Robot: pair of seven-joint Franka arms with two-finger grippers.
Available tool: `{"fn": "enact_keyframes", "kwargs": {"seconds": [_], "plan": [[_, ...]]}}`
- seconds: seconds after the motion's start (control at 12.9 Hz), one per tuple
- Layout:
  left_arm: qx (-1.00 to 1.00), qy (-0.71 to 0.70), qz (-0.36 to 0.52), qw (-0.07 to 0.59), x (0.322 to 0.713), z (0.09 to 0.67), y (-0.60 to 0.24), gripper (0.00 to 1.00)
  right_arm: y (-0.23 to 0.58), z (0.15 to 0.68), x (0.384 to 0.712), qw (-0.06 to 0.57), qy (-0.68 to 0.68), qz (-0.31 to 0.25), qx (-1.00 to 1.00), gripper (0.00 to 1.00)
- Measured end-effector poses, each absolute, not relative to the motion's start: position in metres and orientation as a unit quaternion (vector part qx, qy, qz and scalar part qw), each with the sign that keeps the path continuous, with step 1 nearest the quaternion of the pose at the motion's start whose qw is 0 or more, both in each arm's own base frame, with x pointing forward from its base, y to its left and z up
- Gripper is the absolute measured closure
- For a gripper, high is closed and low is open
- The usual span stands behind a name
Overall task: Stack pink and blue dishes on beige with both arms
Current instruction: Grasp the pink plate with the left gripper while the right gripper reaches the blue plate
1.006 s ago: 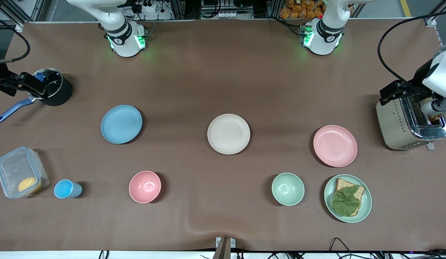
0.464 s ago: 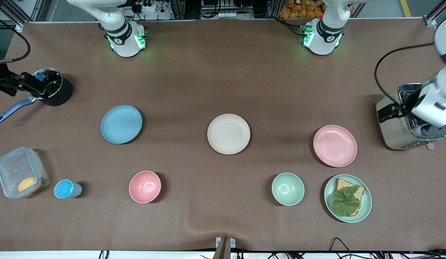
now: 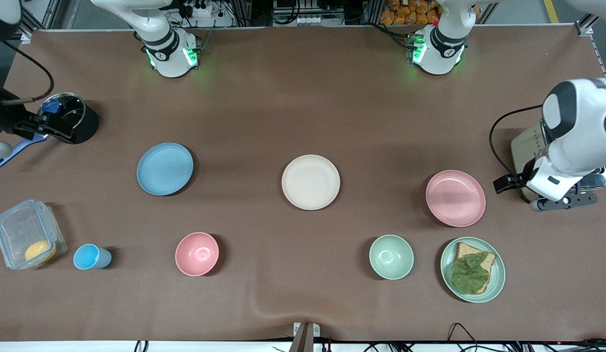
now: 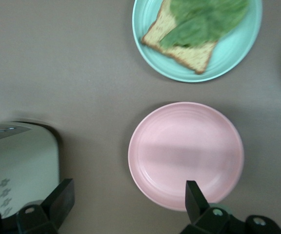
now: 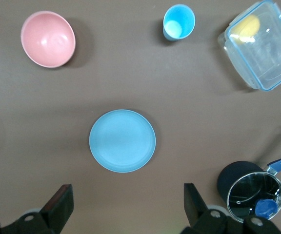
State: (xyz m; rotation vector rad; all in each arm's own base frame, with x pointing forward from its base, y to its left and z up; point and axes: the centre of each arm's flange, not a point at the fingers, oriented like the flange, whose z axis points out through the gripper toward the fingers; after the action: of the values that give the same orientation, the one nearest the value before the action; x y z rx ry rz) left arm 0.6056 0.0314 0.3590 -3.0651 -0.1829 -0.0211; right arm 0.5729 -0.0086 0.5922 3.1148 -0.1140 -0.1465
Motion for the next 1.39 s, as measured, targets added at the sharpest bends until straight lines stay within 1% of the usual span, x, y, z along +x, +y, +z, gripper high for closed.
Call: {"fn": "enact_keyframes", "kwargs": {"seconds": [0.23,0.46,0.7,1.01,1.08,1.16,1.24,1.32,1.39], "plan": [[-0.997,-0.060,0.029,0.031,0.602,0.297,0.048,0.00,-0.031,0.555,0.583,0.008,-0.011,-0.086,0.996,0.00],[-0.997,-0.052,0.057,0.028,0.599,0.261,0.049,0.00,-0.053,0.506,0.586,-0.006,-0.009,-0.121,0.993,0.00],[-0.994,-0.067,0.083,0.016,0.594,0.226,0.058,0.00,-0.057,0.437,0.588,-0.016,0.010,-0.119,0.993,0.00],[-0.992,-0.075,0.097,0.011,0.591,0.200,0.064,0.00,-0.085,0.356,0.569,-0.027,0.044,-0.100,0.994,0.00],[-0.992,-0.076,0.098,0.010,0.590,0.197,0.065,0.04,-0.093,0.337,0.561,-0.033,0.050,-0.099,0.993,0.00],[-0.992,-0.077,0.099,0.010,0.590,0.195,0.066,0.04,-0.098,0.319,0.555,-0.040,0.054,-0.101,0.993,0.00],[-0.992,-0.078,0.099,0.009,0.590,0.194,0.067,0.09,-0.103,0.303,0.551,-0.047,0.059,-0.104,0.992,0.00],[-0.992,-0.080,0.101,0.008,0.590,0.192,0.068,0.11,-0.106,0.289,0.549,-0.050,0.063,-0.109,0.991,0.00],[-0.991,-0.084,0.101,0.007,0.589,0.190,0.071,0.22,-0.108,0.275,0.549,-0.052,0.064,-0.113,0.990,0.00]]}}
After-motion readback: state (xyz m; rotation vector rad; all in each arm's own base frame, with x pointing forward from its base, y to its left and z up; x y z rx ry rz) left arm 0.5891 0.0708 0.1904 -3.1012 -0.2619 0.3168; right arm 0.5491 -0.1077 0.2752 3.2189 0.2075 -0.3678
